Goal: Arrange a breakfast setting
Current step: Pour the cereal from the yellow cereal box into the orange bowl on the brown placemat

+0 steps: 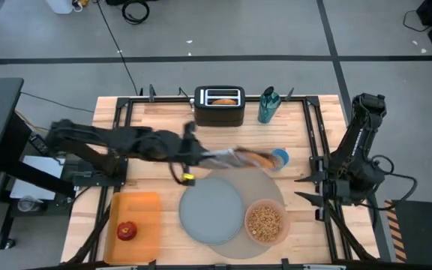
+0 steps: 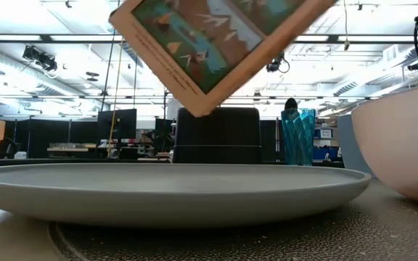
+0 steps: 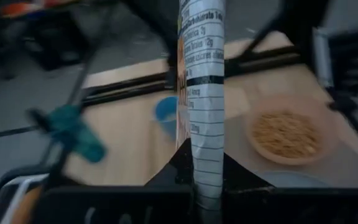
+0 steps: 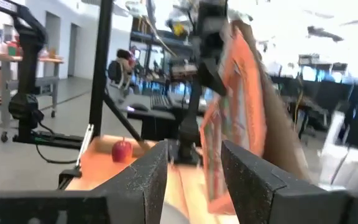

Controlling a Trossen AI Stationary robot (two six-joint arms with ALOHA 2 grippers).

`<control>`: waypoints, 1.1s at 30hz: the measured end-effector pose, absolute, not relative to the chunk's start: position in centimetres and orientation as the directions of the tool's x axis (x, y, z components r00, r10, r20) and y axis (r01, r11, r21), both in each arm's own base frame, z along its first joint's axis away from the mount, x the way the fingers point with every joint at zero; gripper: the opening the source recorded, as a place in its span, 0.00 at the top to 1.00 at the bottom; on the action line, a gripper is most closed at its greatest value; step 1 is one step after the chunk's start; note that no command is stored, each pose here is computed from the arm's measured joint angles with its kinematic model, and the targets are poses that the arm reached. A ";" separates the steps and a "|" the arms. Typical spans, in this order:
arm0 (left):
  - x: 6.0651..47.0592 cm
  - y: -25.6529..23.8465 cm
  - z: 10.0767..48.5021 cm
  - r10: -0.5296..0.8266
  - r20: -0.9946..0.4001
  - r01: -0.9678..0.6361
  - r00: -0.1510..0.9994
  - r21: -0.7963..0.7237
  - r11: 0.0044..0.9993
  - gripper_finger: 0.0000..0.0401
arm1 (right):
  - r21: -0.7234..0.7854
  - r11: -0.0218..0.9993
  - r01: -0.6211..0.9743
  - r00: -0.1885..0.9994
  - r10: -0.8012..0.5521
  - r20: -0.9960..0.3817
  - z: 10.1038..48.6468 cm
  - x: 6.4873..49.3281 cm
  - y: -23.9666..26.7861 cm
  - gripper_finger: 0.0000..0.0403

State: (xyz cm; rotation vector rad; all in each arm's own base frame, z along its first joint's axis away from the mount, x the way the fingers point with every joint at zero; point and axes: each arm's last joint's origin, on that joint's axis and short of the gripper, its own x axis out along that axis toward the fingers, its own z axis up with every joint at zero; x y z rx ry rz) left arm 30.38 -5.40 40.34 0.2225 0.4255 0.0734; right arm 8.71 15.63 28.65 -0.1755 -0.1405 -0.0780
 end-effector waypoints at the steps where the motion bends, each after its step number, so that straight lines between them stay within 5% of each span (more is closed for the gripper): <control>1: 29.4 -5.2 40.3 0.147 -0.383 -0.059 0.912 0.231 0.971 0.98 | -0.183 0.979 0.090 0.986 -0.061 0.158 28.8 8.7 15.6 0.61; 13: 19.7 -3.0 35.3 0.470 -0.133 -0.461 0.873 0.088 0.883 0.98 | -0.221 0.960 0.170 0.981 -0.143 0.133 28.0 9.8 14.9 0.61; 33: 14.3 2.2 23.8 0.775 0.087 -0.771 0.626 -0.082 0.632 0.98 | -0.201 0.949 0.244 0.966 -0.219 0.136 23.7 12.5 11.9 0.61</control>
